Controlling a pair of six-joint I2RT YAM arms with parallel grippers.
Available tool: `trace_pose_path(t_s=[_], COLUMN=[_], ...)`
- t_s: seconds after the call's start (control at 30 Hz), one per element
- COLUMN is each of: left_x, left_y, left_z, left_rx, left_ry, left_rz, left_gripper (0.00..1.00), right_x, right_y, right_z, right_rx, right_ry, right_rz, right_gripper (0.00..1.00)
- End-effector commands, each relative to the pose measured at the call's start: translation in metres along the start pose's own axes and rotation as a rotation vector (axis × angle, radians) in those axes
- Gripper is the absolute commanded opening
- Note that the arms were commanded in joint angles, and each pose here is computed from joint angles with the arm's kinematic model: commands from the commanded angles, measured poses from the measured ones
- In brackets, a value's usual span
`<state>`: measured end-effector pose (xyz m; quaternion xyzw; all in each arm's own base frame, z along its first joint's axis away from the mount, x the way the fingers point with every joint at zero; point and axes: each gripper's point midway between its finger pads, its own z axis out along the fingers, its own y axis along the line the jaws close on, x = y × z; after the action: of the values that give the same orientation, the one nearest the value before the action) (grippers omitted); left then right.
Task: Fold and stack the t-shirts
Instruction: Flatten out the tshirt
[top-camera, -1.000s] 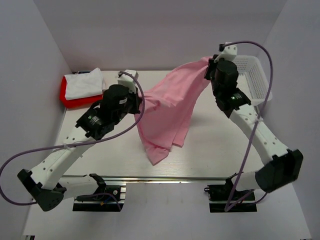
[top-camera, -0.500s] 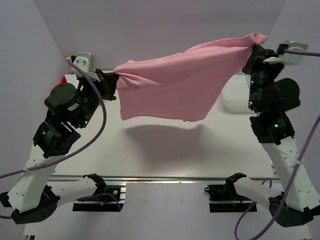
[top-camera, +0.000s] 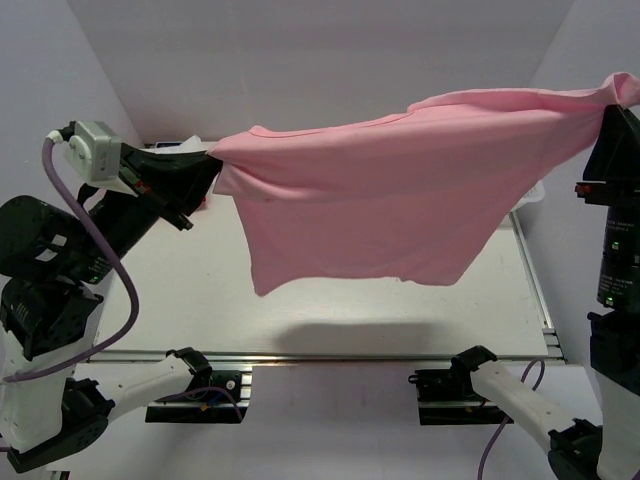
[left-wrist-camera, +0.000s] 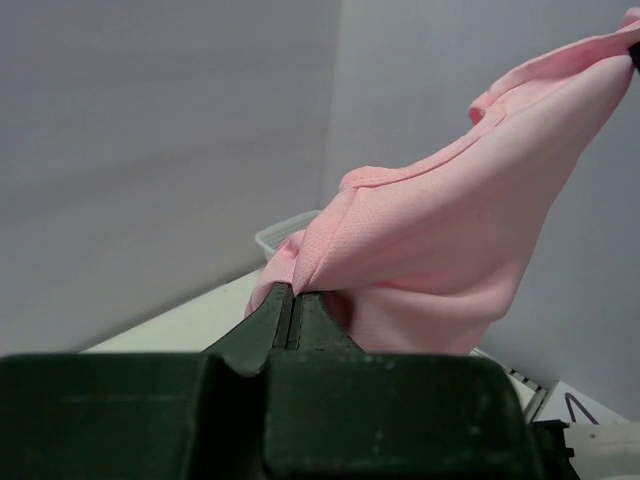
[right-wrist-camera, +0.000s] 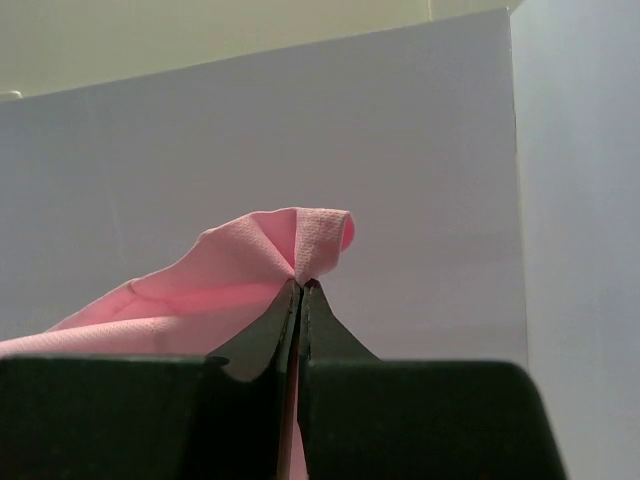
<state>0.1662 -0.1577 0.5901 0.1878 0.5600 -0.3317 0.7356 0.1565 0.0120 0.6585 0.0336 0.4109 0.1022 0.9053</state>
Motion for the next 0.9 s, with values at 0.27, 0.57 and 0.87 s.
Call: trace_pose_path(t_s=[0.27, 0.57, 0.87], left_x=[0.097, 0.321, 0.457], left_y=[0.053, 0.150, 0.256], left_z=[0.037, 0.046, 0.074], left_rx=[-0.273, -0.746, -0.926], left_ry=[0.175, 0.573, 0.867], left_rz=[-0.038, -0.039, -0.094], left_gripper=[0.00, 0.00, 0.99], right_x=[0.134, 0.407, 0.558], right_y=[-0.001, -0.004, -0.011], right_z=[0.025, -0.025, -0.028], right_rx=[0.113, 0.228, 0.249], right_ry=[0.227, 0.728, 1.040], right_rz=[-0.044, -0.106, -0.232], right_gripper=[0.00, 0.00, 0.35])
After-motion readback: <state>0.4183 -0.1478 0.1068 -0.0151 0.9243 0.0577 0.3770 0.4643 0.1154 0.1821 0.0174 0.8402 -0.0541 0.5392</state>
